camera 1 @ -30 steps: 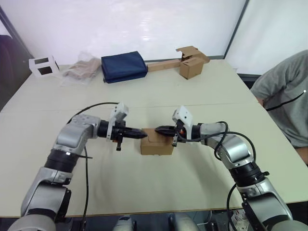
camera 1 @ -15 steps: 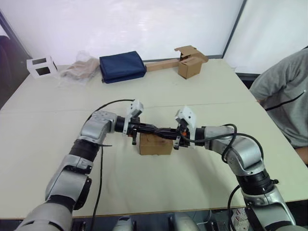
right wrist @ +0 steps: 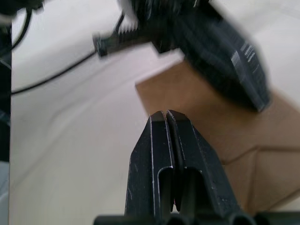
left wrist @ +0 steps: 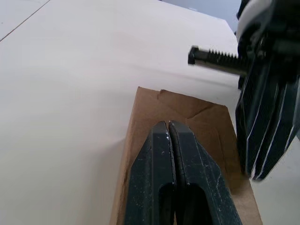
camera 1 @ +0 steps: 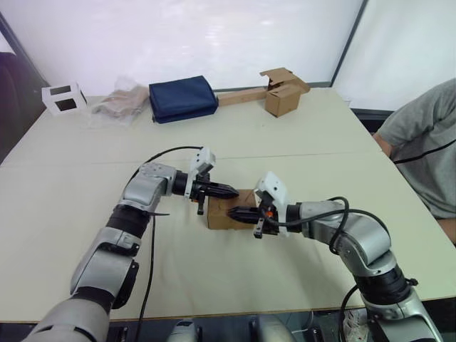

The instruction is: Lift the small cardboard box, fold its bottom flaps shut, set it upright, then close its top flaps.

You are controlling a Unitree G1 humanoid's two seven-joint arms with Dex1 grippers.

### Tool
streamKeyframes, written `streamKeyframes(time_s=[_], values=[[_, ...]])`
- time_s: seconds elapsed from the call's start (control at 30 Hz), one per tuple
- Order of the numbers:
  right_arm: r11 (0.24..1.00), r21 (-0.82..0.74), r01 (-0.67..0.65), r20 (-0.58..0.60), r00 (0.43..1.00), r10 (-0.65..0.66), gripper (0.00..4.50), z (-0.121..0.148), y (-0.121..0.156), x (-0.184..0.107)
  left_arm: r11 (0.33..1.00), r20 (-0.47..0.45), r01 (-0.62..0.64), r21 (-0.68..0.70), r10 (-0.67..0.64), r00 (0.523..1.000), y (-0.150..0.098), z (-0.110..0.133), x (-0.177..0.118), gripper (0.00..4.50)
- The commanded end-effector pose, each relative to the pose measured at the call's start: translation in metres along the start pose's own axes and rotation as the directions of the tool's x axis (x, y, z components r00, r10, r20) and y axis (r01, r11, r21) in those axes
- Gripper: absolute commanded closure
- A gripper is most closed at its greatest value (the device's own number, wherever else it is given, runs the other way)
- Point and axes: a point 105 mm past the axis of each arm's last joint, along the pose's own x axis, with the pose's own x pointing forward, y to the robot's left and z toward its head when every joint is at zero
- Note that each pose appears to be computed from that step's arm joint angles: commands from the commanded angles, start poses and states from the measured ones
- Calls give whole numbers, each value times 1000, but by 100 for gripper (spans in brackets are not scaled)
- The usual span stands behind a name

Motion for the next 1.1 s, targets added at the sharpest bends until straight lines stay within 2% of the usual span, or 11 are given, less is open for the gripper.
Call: streamKeyframes(time_s=[0.03,0.53,0.7,0.77,0.97,1.1], values=[[999,-38,29,-4,1000,-29,450,3,-5,0,999,22,-21,31,21,1000,2,8,-4,444],[993,-78,93,-55,994,-97,450,-5,-25,9,996,70,-81,25,79,994,10,20,-9,444],[993,-78,87,-52,994,-91,450,-2,-26,9,998,39,-58,36,56,998,4,11,-7,444],[995,-82,48,-52,997,-52,450,-1,-19,7,998,-7,-42,50,43,999,1,2,-6,444],[996,-91,-26,-2,1000,26,450,12,-3,-3,997,-59,-42,66,46,997,-1,-11,-7,444],[996,-87,12,139,990,0,450,48,-5,-15,997,-65,-44,65,48,997,-3,-14,-10,444]])
